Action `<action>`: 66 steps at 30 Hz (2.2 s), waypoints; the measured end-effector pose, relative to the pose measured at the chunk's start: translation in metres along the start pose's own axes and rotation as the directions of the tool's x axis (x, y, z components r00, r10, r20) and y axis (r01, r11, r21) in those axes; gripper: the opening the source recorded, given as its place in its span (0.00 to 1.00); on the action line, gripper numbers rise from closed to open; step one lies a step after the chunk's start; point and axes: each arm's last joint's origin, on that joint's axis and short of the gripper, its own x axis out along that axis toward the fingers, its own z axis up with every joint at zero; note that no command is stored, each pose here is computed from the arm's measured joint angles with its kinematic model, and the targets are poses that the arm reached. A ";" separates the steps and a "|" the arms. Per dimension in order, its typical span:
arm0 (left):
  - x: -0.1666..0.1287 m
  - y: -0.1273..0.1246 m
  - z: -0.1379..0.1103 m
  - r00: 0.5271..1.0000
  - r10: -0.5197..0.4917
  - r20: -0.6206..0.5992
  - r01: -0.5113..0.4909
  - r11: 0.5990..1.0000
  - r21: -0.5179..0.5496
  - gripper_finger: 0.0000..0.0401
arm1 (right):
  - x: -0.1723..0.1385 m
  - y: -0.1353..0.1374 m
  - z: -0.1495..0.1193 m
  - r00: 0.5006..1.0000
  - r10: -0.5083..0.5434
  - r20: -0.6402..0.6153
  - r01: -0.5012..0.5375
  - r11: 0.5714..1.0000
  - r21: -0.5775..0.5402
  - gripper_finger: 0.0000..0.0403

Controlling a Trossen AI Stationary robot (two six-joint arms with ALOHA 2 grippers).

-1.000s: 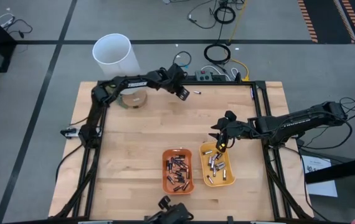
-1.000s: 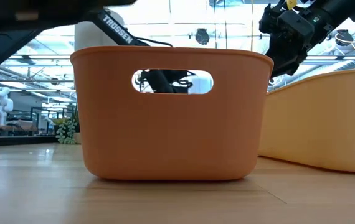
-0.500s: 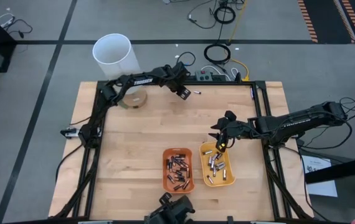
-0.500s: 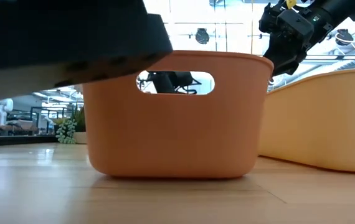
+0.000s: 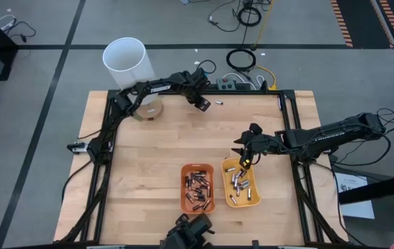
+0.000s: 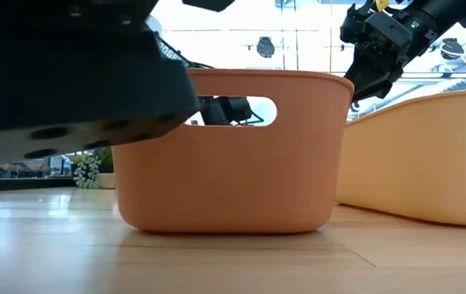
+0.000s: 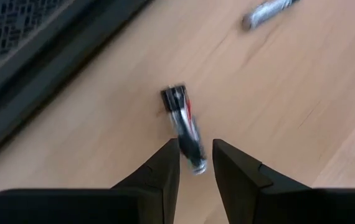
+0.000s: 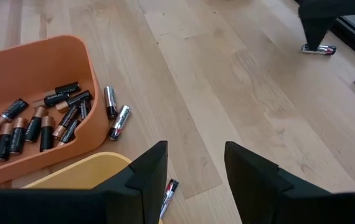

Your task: Sort batteries

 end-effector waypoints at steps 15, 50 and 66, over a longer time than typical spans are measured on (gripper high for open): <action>-0.001 0.005 -0.003 0.999 0.025 -0.037 -0.023 0.999 0.035 0.26 | 0.000 0.000 0.000 1.000 0.000 0.000 0.000 1.000 0.001 0.37; 0.013 0.014 0.021 0.974 0.077 -0.213 -0.064 0.996 0.070 0.25 | 0.000 0.001 0.000 1.000 0.029 -0.006 -0.029 1.000 -0.005 0.37; 0.012 -0.001 0.015 0.960 0.115 -0.255 -0.091 0.991 0.103 0.12 | 0.000 0.002 0.000 0.999 0.049 -0.014 -0.049 0.999 0.002 0.37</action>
